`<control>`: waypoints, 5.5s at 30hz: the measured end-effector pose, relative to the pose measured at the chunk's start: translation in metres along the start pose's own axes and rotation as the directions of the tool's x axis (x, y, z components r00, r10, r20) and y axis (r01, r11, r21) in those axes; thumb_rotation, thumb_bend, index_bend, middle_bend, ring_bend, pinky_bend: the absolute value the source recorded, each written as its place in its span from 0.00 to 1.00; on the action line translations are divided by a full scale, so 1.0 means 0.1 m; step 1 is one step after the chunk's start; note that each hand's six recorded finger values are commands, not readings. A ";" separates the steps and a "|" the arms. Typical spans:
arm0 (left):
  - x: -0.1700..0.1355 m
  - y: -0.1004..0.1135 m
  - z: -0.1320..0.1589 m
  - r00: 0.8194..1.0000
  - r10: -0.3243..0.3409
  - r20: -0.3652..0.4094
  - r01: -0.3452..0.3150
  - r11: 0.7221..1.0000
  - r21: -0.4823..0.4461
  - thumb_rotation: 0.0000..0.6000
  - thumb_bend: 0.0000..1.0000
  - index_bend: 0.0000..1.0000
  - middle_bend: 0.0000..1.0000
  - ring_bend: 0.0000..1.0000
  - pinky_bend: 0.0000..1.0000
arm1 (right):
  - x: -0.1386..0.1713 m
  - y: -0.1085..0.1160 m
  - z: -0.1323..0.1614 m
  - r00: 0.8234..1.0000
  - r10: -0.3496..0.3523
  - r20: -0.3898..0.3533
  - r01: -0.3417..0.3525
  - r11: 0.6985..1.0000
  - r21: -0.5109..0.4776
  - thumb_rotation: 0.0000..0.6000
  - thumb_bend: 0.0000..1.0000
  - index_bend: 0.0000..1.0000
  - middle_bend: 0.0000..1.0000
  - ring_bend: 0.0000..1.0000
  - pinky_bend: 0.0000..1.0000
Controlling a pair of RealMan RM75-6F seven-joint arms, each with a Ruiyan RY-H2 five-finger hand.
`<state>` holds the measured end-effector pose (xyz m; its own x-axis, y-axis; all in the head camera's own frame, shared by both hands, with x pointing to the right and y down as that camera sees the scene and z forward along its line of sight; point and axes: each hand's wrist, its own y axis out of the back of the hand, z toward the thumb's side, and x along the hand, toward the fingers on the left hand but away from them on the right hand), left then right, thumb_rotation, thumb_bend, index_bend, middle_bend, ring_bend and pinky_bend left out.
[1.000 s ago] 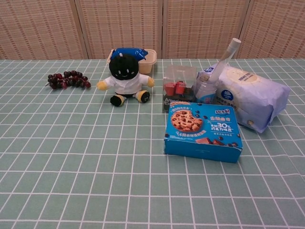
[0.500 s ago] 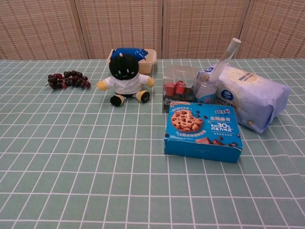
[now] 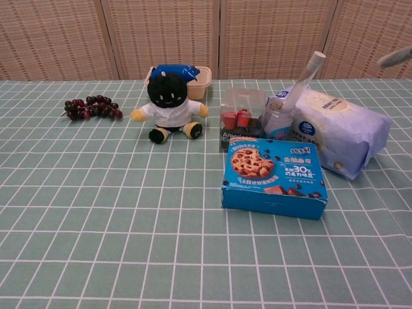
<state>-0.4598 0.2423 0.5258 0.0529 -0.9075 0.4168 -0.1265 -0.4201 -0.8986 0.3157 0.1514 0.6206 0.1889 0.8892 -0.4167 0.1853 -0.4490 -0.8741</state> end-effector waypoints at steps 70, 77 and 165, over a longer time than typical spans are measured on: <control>-0.02 0.01 0.03 1.000 -0.011 0.015 0.011 1.000 -0.007 1.00 0.24 0.40 0.35 0.32 0.44 | -0.67 -0.31 0.72 0.999 0.030 -0.045 -0.033 0.996 -0.084 1.00 0.14 0.21 1.00 1.00 1.00; -0.02 0.02 0.02 1.000 -0.009 0.013 0.009 1.000 -0.014 1.00 0.24 0.40 0.35 0.32 0.44 | -0.78 -0.32 0.65 1.000 0.005 -0.028 -0.011 0.974 -0.224 1.00 0.17 0.33 1.00 1.00 1.00; -0.02 0.05 -0.01 1.000 -0.001 -0.003 0.001 1.000 -0.012 1.00 0.24 0.41 0.35 0.32 0.44 | -0.42 0.22 1.14 0.969 -0.127 -0.210 -0.068 0.683 -0.727 1.00 0.60 0.77 1.00 1.00 1.00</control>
<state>-0.4611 0.2419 0.5204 0.0500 -0.9071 0.4179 -0.1385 -0.4207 -0.8966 0.2016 0.1140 0.5903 0.3620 0.9006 -0.2404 0.8150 -0.4310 -0.3873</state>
